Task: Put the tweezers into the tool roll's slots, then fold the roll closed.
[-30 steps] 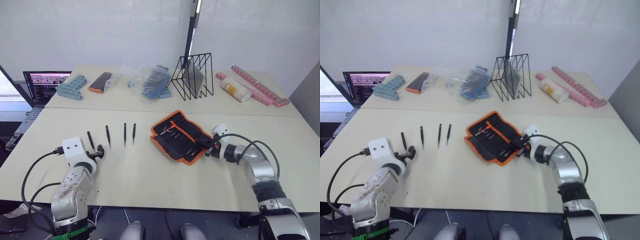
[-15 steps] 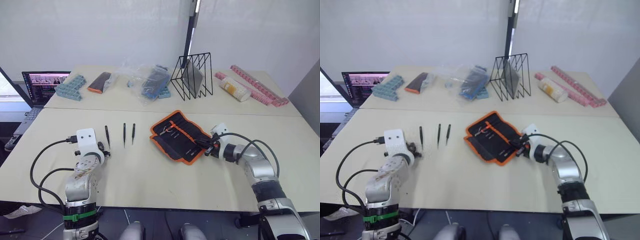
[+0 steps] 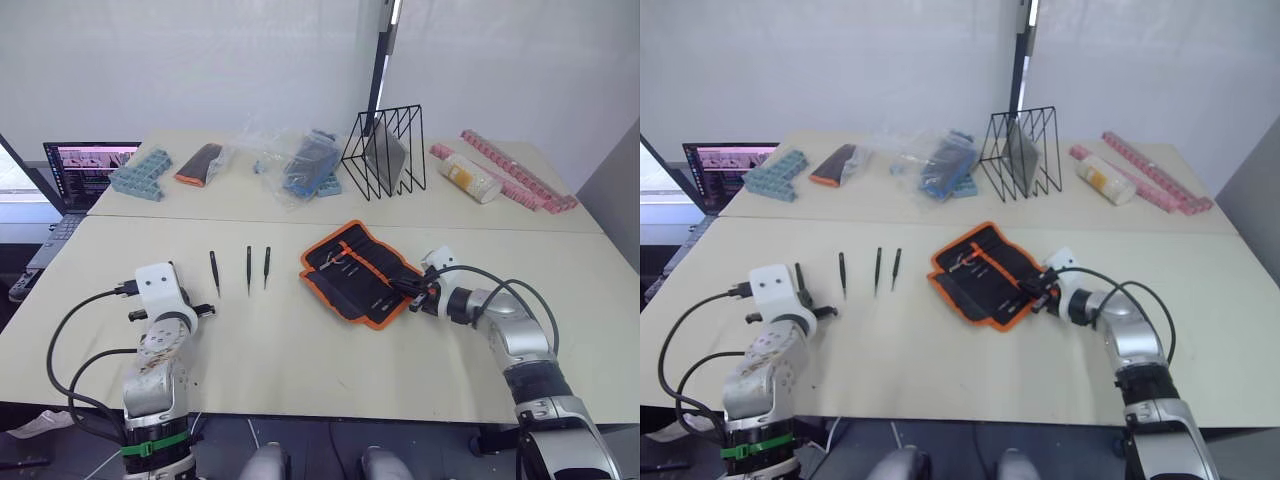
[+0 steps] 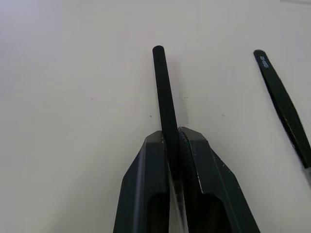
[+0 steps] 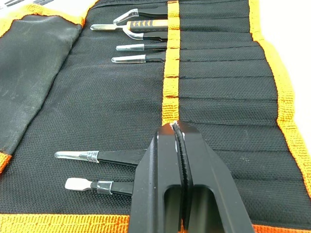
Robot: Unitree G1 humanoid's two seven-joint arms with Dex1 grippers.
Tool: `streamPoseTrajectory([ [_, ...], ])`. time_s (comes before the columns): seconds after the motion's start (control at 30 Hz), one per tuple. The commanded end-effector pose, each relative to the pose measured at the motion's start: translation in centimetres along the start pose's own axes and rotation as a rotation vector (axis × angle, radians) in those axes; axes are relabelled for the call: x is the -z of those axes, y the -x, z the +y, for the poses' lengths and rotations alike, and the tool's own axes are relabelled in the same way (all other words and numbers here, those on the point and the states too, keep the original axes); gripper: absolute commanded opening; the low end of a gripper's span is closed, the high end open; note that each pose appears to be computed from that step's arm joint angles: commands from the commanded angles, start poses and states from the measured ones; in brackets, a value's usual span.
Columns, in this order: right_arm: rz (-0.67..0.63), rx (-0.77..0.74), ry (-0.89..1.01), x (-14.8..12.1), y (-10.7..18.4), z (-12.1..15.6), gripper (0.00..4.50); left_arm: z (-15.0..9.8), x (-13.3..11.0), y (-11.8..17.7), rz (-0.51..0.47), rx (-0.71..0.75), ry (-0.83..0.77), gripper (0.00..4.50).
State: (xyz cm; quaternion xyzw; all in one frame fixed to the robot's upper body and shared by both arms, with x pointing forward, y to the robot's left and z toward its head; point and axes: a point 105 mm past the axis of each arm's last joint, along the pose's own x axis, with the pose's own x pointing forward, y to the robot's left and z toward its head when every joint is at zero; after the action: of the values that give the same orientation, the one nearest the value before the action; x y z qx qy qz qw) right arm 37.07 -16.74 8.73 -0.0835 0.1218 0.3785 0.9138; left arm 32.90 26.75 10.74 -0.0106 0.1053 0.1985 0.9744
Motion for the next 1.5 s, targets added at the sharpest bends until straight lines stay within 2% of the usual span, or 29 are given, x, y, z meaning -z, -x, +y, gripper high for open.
streamPoseTrajectory([
  [0.03,0.06,0.027,-0.016,1.6,0.2,-0.2,0.0,-2.1,-6.5,0.8,-0.214,0.142,-0.021,0.04],
  [0.1,0.056,0.029,-0.017,1.6,0.3,-0.1,0.0,-4.5,-8.5,1.2,-0.237,0.288,-0.055,0.04],
  [0.2,0.052,0.035,-0.019,1.6,0.6,0.0,0.0,-7.4,-9.9,2.1,-0.231,0.478,-0.101,0.04],
  [0.33,0.047,0.048,-0.026,1.7,0.8,0.1,0.0,-12.1,-9.5,4.7,-0.09,0.814,-0.166,0.04],
  [0.47,0.047,0.056,-0.027,2.0,1.0,0.4,0.0,-15.1,-9.3,6.8,-0.039,1.012,-0.217,0.04],
  [0.53,0.048,0.057,-0.027,2.0,0.9,0.5,0.0,-15.6,-8.9,6.9,-0.018,1.034,-0.273,0.04],
  [0.67,0.041,0.062,-0.035,2.1,0.8,0.9,0.0,-19.0,-8.5,7.7,0.048,1.152,-0.391,0.04],
  [0.77,0.038,0.064,-0.036,2.1,0.7,1.0,0.0,-20.5,-7.0,8.2,0.138,1.223,-0.453,0.04],
  [0.9,0.033,0.073,-0.037,2.2,0.7,1.1,0.0,-21.8,-5.4,8.4,0.2,1.274,-0.485,0.04],
  [1.03,0.017,0.093,-0.044,1.9,0.5,1.0,0.0,-22.4,-4.1,7.7,0.23,1.263,-0.489,0.04],
  [1.33,-0.001,0.102,-0.052,1.7,0.1,1.5,0.0,-22.8,-2.9,6.7,0.239,1.246,-0.487,0.04],
  [1.5,-0.003,0.11,-0.058,1.8,0.1,1.5,0.0,-22.5,-1.6,6.5,0.245,1.227,-0.56,0.04],
])
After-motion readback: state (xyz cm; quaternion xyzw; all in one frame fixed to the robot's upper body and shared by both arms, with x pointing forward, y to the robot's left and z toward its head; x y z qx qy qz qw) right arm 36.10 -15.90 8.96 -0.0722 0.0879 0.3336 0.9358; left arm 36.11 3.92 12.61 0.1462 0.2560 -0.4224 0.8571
